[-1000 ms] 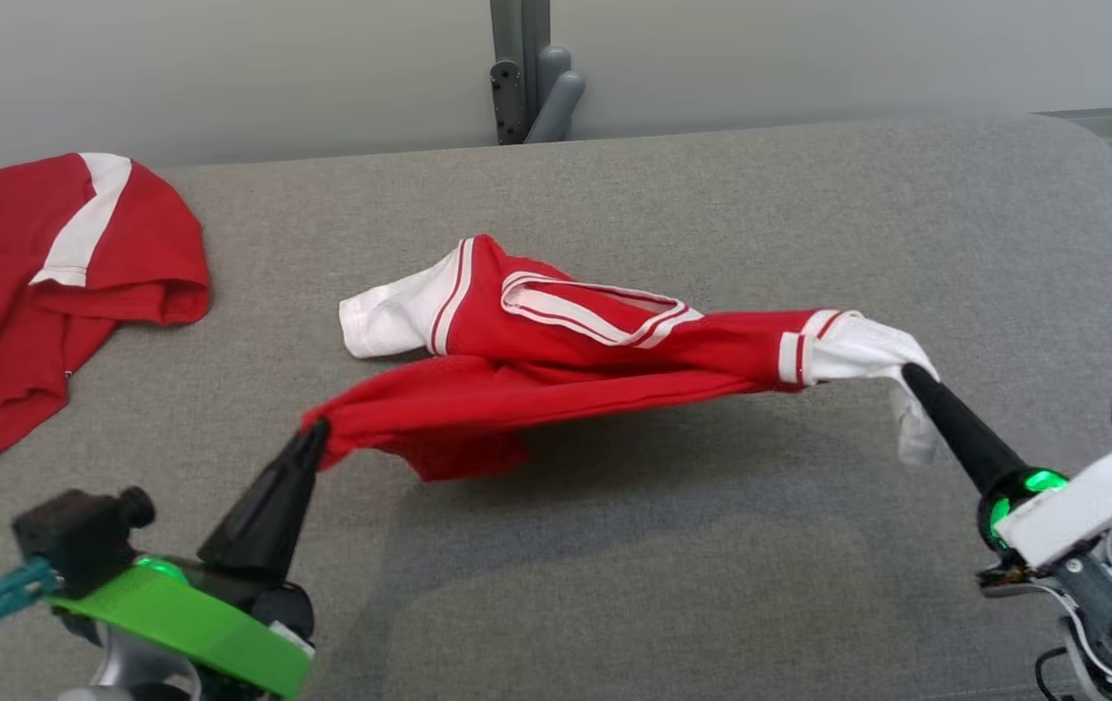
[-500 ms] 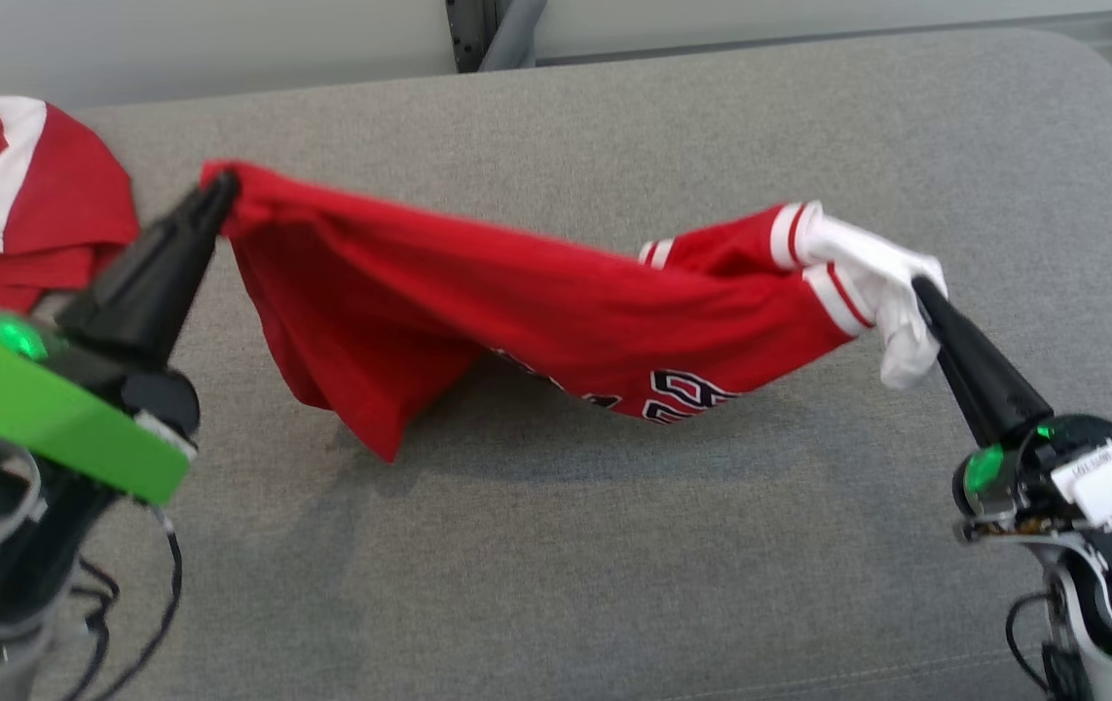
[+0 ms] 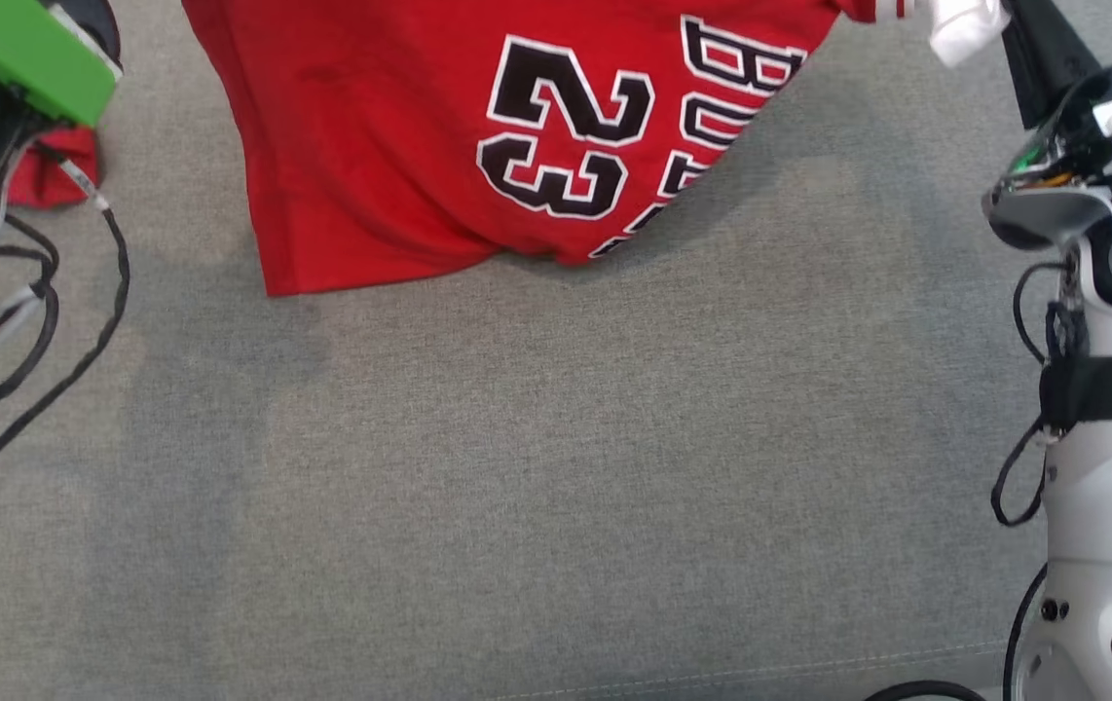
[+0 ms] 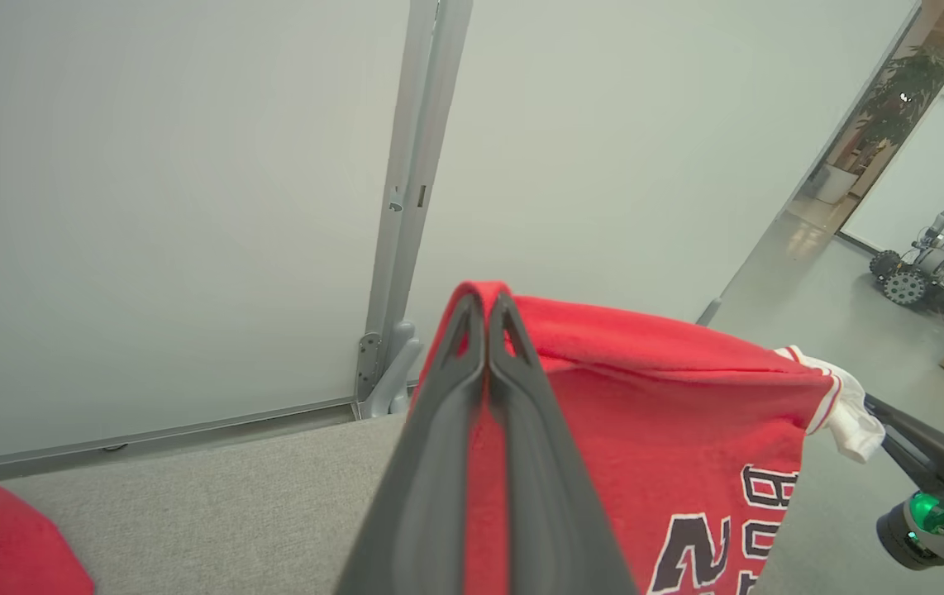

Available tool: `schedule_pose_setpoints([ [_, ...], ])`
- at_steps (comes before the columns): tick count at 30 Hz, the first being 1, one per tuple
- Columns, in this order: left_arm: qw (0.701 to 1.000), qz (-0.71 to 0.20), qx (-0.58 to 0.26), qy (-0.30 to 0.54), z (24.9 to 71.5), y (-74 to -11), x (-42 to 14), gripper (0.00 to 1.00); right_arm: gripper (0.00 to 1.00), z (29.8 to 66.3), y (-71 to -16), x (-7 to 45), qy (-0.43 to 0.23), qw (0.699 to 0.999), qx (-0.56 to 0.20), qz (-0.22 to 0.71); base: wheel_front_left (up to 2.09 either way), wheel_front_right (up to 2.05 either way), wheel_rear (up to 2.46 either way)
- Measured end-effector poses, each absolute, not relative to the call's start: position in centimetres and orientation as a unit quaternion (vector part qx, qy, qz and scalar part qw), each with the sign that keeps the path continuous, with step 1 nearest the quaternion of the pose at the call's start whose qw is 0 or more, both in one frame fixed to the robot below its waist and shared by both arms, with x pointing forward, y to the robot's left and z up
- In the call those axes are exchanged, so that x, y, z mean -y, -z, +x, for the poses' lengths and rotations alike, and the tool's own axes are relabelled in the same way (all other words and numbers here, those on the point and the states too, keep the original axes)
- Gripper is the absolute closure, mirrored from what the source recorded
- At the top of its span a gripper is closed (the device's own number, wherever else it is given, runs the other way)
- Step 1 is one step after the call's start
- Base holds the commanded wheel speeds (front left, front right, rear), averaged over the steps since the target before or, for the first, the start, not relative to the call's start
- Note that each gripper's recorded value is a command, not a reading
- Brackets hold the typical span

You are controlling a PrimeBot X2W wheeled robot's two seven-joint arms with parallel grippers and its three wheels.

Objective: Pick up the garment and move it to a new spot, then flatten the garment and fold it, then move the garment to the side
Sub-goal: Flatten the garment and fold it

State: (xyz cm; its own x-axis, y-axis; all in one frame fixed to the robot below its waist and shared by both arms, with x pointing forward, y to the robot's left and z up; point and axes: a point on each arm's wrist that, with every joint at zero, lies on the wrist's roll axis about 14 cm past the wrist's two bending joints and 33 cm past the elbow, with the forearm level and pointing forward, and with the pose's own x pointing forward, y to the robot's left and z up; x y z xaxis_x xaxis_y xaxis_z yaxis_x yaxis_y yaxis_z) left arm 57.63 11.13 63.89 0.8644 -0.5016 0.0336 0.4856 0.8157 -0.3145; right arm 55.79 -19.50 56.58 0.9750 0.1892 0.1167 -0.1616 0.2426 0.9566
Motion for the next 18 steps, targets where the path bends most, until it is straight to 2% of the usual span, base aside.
schedule_pose_setpoints([
  [6, 0.967, -0.126, -0.03, 0.221, 61.8, -62.3, -12.7, 1.0, 1.0, 61.1, -56.5, 18.4, -0.1, 0.778, -0.016, 0.62, 0.0, 0.0, 0.0],
  [10, 0.977, -0.094, -0.003, 0.192, 65.1, -62.8, -13.9, 1.0, 1.0, 66.1, -58.9, 17.2, -0.087, 0.777, 0.006, 0.624, 0.0, 0.0, 0.0],
  [13, 0.98, -0.072, 0.066, 0.176, 67.6, -65.7, -14.3, 1.0, 1.0, 69.6, -62.7, 16.8, -0.067, 0.772, 0.051, 0.63, 0.0, 0.0, 0.0],
  [14, 0.978, -0.067, 0.096, 0.173, 68.3, -67.2, -14.2, 1.0, 1.0, 70.6, -64.7, 16.7, -0.065, 0.765, 0.073, 0.637, 0.0, 0.0, 0.0],
  [15, 0.969, -0.069, 0.162, 0.173, 69.3, -70.0, -13.8, 1.0, 1.0, 71.9, -68.7, 16.7, -0.07, 0.747, 0.116, 0.651, 0.0, 0.0, 0.0],
  [18, 0.952, -0.061, 0.238, 0.186, 70.0, -72.0, -12.1, 1.0, 1.0, 72.8, -72.2, 17.1, -0.069, 0.723, 0.165, 0.667, 0.0, 0.0, 0.0],
])
